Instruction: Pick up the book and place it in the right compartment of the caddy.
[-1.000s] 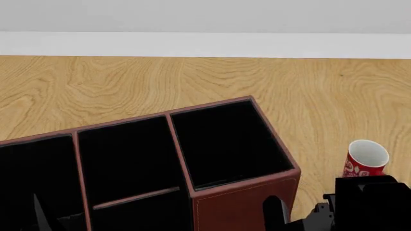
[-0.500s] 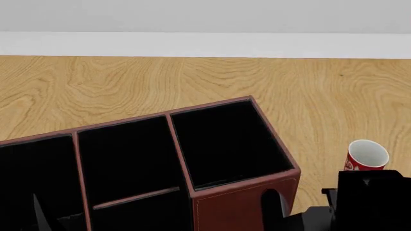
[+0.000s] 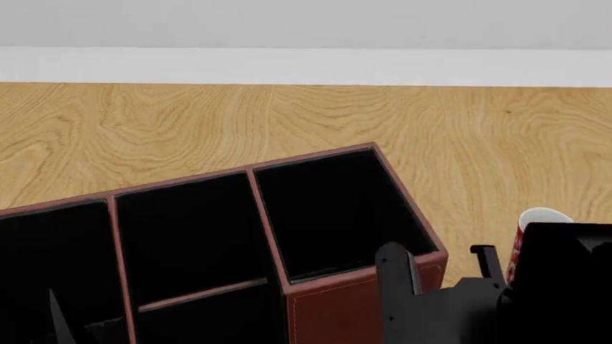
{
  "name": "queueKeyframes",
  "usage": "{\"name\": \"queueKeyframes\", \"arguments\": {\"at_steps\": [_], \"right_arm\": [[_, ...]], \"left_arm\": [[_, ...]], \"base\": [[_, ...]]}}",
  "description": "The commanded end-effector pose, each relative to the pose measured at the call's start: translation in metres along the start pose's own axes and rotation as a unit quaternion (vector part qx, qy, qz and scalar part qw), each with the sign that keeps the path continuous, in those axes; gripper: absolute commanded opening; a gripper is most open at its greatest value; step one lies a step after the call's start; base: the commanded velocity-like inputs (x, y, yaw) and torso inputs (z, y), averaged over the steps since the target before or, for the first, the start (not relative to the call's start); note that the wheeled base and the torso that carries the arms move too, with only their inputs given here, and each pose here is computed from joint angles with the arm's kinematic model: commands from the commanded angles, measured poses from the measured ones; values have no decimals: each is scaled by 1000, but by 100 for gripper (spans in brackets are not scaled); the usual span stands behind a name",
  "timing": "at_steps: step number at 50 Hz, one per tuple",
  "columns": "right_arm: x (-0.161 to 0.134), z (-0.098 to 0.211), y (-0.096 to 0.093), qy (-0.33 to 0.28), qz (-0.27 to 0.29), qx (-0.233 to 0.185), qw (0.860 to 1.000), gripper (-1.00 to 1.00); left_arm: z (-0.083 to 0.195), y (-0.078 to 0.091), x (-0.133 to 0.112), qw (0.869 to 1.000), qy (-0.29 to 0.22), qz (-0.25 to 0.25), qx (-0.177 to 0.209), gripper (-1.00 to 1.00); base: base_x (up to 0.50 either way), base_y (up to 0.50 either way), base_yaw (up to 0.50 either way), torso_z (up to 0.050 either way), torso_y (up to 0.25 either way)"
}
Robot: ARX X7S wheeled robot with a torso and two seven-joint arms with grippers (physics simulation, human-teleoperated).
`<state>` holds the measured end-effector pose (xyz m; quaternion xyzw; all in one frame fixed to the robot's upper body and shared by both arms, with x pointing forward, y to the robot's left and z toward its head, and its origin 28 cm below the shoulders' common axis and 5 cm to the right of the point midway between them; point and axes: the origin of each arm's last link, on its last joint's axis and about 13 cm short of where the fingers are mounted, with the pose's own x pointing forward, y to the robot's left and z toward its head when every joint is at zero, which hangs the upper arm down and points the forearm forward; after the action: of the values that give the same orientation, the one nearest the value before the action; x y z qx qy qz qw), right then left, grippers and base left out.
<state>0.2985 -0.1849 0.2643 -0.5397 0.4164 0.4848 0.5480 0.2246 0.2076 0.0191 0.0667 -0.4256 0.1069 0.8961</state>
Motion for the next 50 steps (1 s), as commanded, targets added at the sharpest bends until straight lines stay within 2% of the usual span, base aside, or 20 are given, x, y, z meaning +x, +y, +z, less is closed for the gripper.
{"name": "queueKeyframes", "arguments": {"at_steps": [1,8,15,17,21,41,46,50], "right_arm": [[-32,5,14,-52,-47,-6,998,-100],[-48,6,26,-70,-63,-13,996,-100],[-64,12,35,-114,-81,-24,990,-100],[-70,17,38,-167,-79,-12,983,-100],[-81,23,41,-193,-97,-26,976,-100],[-107,30,51,-276,-123,-43,952,-100],[-122,38,56,-348,-133,-47,927,-100],[-129,39,55,-361,-147,-47,919,-100]], "left_arm": [[0,0,0,1000,-2,1,-3,100],[0,0,0,1000,-3,1,-5,100],[0,0,0,1000,-4,1,-7,100],[0,0,0,1000,-4,1,-7,100],[0,0,0,1000,-4,0,-7,100],[0,0,0,1000,-6,3,-5,100],[0,0,0,1000,-7,3,-3,100],[0,0,0,1000,-7,3,-4,100]], "base": [[0,0,3,0,10],[0,0,0,0,0],[0,0,0,0,1],[0,0,0,0,0],[0,0,1,0,0],[0,0,0,0,1],[0,0,0,0,0],[0,0,0,0,0]]}}
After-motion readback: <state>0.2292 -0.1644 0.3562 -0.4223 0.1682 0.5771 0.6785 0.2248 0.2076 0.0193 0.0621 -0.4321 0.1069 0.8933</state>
